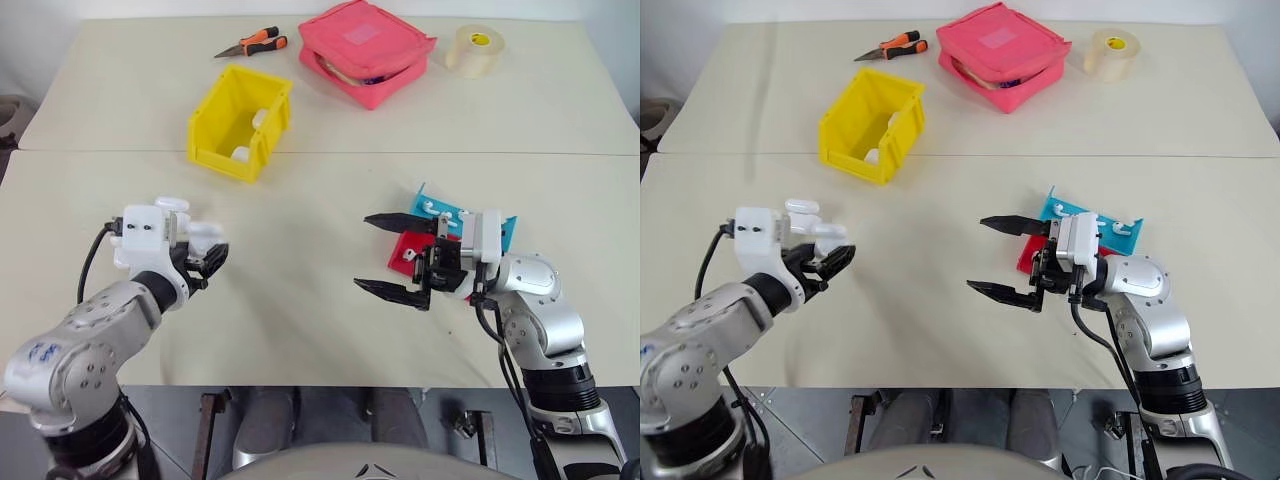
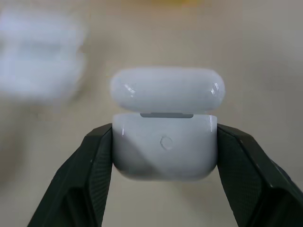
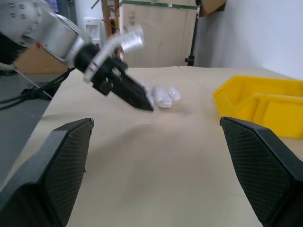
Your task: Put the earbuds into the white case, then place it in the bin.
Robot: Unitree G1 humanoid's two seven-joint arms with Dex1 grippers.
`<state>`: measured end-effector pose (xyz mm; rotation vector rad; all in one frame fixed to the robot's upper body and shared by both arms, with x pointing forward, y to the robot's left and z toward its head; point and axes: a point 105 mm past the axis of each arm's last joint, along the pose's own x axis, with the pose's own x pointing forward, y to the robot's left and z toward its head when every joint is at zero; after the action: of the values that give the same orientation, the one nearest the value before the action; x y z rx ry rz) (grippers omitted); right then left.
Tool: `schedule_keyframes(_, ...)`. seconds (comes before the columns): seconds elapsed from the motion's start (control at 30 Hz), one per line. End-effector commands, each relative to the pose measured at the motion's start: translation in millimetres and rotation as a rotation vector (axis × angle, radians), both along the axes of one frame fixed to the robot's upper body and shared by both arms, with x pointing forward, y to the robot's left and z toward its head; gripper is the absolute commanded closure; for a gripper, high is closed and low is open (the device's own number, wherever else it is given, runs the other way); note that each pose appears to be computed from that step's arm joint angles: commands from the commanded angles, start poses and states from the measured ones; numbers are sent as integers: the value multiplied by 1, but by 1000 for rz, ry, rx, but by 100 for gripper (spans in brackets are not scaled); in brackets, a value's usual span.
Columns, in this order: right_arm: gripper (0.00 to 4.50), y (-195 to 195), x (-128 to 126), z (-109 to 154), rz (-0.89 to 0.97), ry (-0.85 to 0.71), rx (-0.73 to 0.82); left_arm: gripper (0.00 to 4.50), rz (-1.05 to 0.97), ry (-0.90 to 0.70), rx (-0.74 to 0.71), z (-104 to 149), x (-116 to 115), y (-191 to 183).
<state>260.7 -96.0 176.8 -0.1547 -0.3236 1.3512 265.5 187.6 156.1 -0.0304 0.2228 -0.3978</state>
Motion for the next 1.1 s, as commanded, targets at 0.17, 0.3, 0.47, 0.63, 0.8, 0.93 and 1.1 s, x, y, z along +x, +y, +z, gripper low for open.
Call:
schedule_keyframes(0.17, 0, -20, -11, 9, -75, -16, -29, 169, -531, -409, -43, 29, -20, -29)
schedule_keyframes(0.3, 0, -40, -21, 4, -156, -28, -91, 169, -699, -474, -103, 23, -21, -55)
schedule_keyframes(0.47, 0, -92, -35, 6, -415, -40, -163, 169, -909, -650, -266, 21, -19, -111)
schedule_keyframes(0.63, 0, -145, -60, -4, -650, 19, -272, 169, -1091, -750, -379, 19, -18, -153)
schedule_keyframes(0.8, 0, -185, -85, -18, -790, 119, -416, 169, -1220, -815, -437, 20, -23, -171)
schedule_keyframes(0.93, 0, -191, -94, -27, -805, 209, -547, 169, -1285, -798, -472, 14, -31, -173)
schedule_keyframes(1.1, 0, -165, -71, -16, -746, 250, -548, 169, -1270, -775, -478, 11, -27, -167)
